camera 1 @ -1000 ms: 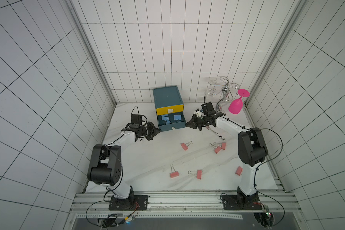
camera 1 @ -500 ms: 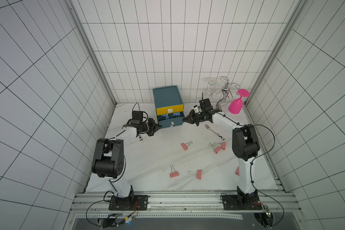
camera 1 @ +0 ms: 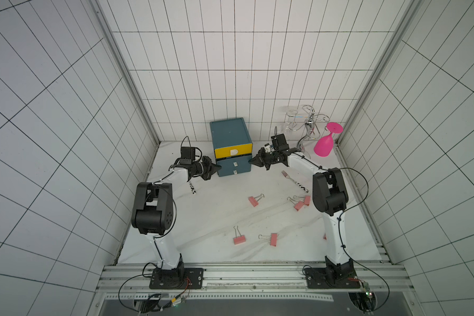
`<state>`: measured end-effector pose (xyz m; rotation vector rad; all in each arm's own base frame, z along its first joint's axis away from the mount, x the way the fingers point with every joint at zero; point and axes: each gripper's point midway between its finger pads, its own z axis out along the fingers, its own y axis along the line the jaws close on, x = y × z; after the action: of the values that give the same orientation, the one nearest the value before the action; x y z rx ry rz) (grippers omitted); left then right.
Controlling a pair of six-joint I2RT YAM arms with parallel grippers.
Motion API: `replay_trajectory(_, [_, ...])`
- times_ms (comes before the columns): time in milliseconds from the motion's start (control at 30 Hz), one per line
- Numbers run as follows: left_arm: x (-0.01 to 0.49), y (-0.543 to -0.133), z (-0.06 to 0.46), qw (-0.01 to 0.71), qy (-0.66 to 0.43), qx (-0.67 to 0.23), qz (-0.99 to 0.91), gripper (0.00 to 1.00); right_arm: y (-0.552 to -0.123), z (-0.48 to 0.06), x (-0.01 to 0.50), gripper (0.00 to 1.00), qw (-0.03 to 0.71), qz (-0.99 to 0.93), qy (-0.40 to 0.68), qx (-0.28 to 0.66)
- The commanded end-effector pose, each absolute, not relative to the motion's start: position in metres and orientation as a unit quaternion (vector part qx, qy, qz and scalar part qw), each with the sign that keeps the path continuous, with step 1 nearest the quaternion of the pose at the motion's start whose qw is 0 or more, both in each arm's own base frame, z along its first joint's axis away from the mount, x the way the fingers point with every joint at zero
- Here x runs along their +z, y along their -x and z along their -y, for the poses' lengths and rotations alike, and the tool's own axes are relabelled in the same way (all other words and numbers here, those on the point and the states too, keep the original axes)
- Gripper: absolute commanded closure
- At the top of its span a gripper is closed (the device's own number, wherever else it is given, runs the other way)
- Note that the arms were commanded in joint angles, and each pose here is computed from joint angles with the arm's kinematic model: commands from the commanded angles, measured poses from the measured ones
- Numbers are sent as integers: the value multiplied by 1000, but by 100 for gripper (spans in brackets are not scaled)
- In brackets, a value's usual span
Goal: Put the binder clips in the drawer according to color
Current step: Close the drawer in the storage box.
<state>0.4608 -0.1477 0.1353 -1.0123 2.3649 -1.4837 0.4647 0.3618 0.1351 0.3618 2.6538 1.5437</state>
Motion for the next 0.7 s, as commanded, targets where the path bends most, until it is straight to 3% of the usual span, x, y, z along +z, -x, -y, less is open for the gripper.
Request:
replay_trajectory(0, [144,-474,147,101,331,-508,-789,100,-483,-364,142,100,45,-845,-124,518])
replay_trajectory(400, [142,-476,137,104,341,-506,-785,100,-484,-361,143,100,52,-840,-139,522])
replay_trajectory(667, [145,-451,137,105,341,-505,-786,100,-464,-353,137,97,57,-838,-151,521])
